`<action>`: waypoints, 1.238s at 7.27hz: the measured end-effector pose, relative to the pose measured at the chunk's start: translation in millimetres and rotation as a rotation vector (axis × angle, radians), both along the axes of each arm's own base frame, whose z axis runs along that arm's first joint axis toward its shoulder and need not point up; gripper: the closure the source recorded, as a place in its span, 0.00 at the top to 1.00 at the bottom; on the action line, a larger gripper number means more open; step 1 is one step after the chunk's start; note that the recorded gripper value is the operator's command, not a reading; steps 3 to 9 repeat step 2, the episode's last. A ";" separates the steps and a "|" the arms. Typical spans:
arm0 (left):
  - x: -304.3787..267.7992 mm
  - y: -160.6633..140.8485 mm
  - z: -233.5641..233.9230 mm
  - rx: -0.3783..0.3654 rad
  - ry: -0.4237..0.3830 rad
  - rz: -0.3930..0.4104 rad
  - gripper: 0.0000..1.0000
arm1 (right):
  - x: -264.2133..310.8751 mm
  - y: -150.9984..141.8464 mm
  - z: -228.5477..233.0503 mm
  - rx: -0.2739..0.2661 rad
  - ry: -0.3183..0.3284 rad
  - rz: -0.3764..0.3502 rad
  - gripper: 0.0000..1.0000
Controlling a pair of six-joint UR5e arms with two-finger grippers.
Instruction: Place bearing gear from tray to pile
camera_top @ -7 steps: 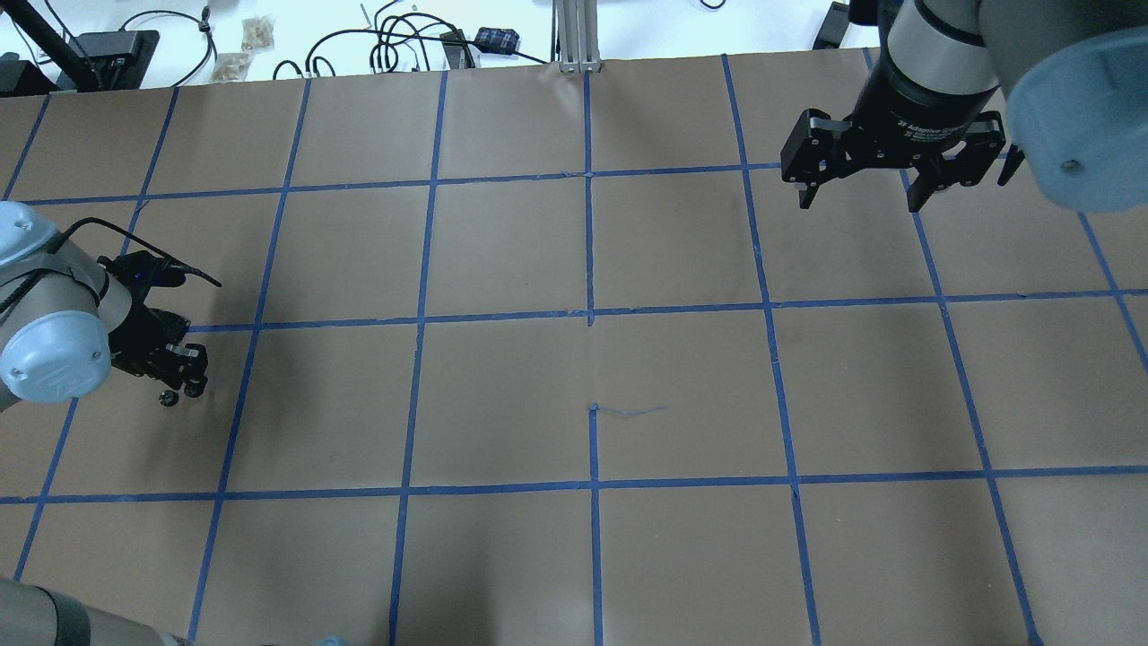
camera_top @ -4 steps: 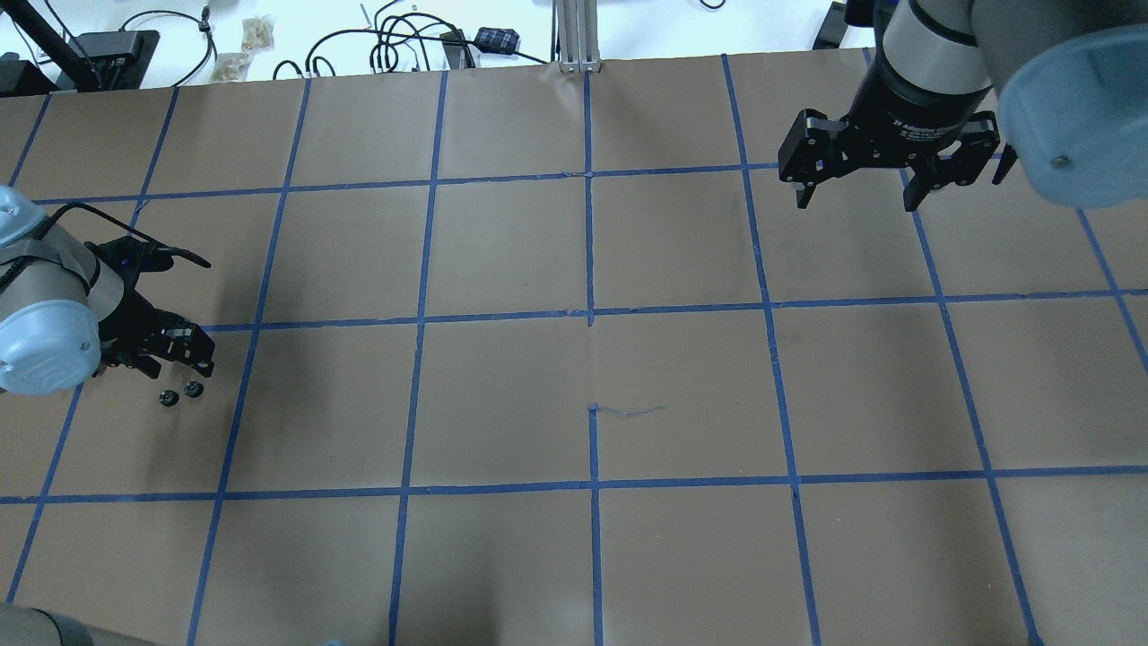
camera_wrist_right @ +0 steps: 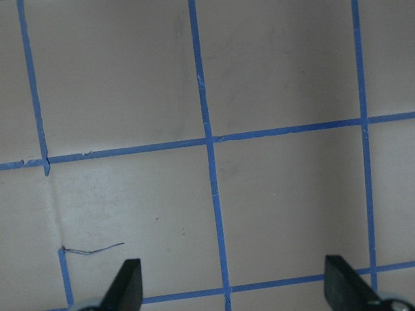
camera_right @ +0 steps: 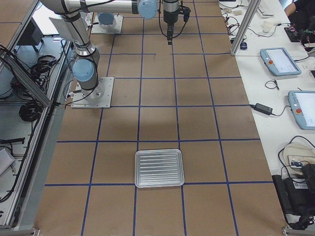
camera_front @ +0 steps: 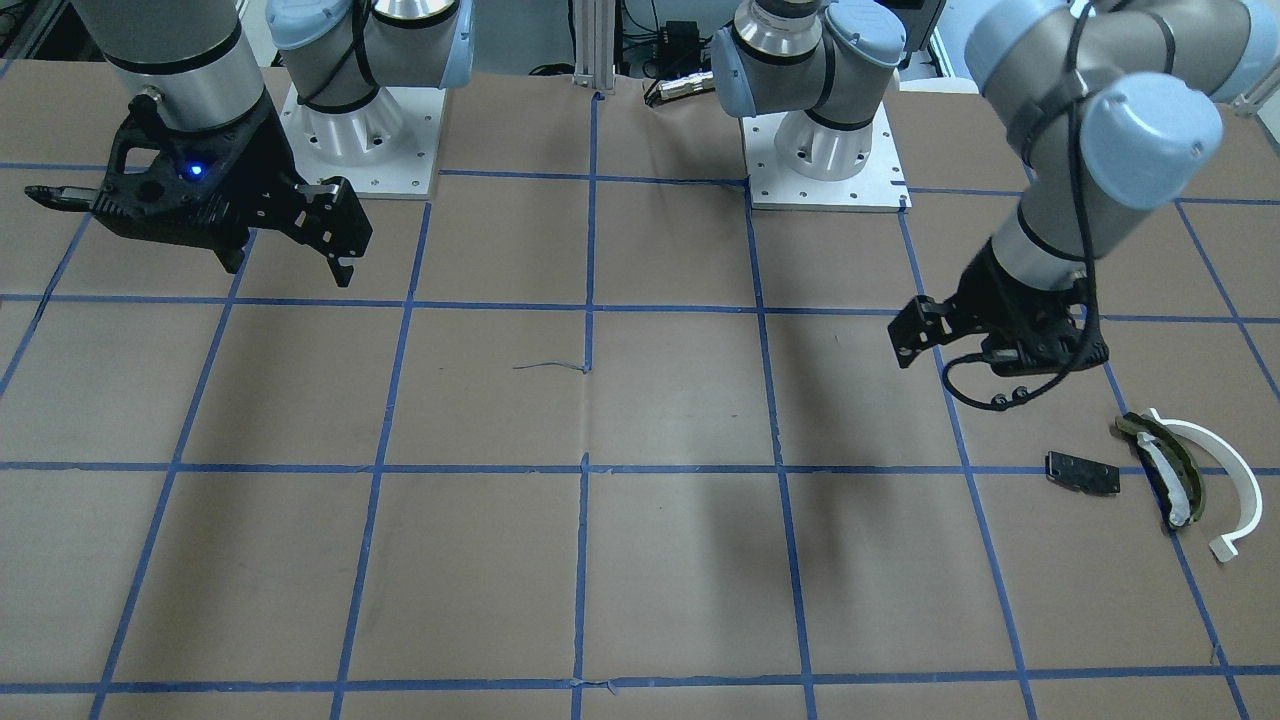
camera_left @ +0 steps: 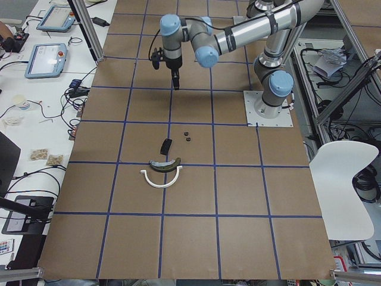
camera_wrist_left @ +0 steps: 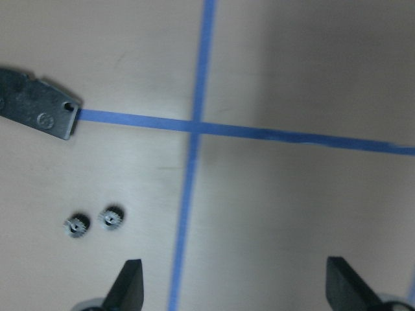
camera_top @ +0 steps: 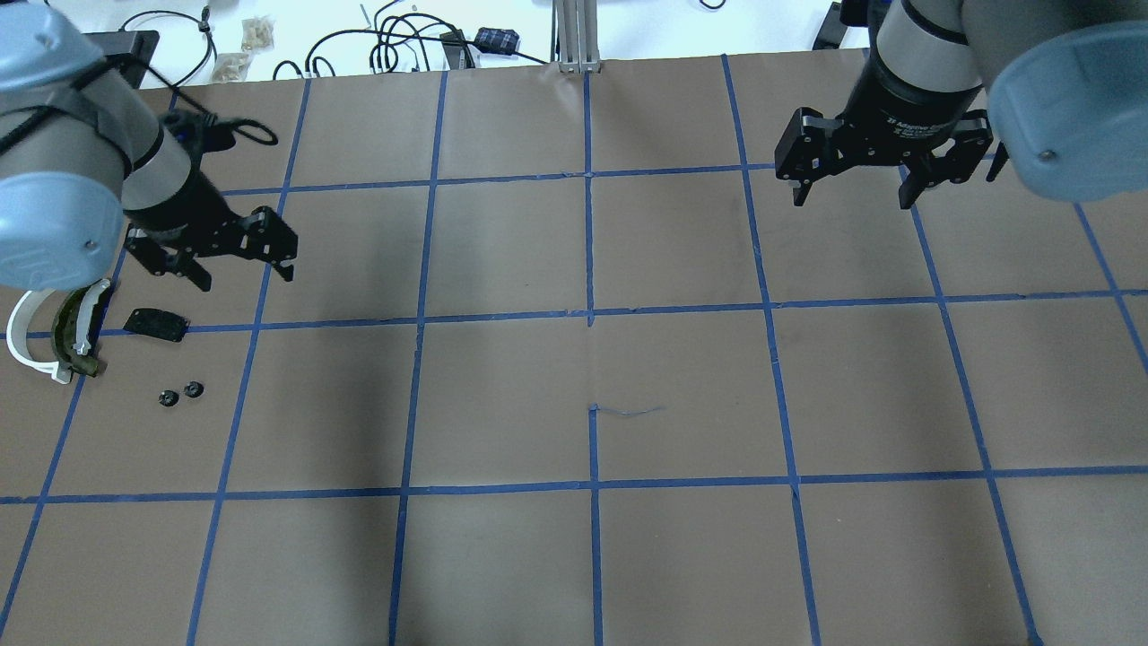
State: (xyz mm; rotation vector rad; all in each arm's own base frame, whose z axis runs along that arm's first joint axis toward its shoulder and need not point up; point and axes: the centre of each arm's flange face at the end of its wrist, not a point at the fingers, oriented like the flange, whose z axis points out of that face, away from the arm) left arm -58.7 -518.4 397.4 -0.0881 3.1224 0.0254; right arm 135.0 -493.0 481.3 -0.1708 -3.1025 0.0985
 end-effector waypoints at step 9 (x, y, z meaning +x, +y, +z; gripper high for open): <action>-100.7 21.9 69.0 -0.044 0.002 -0.074 0.94 | 0.1 -0.5 -0.3 0.000 0.000 0.000 1.00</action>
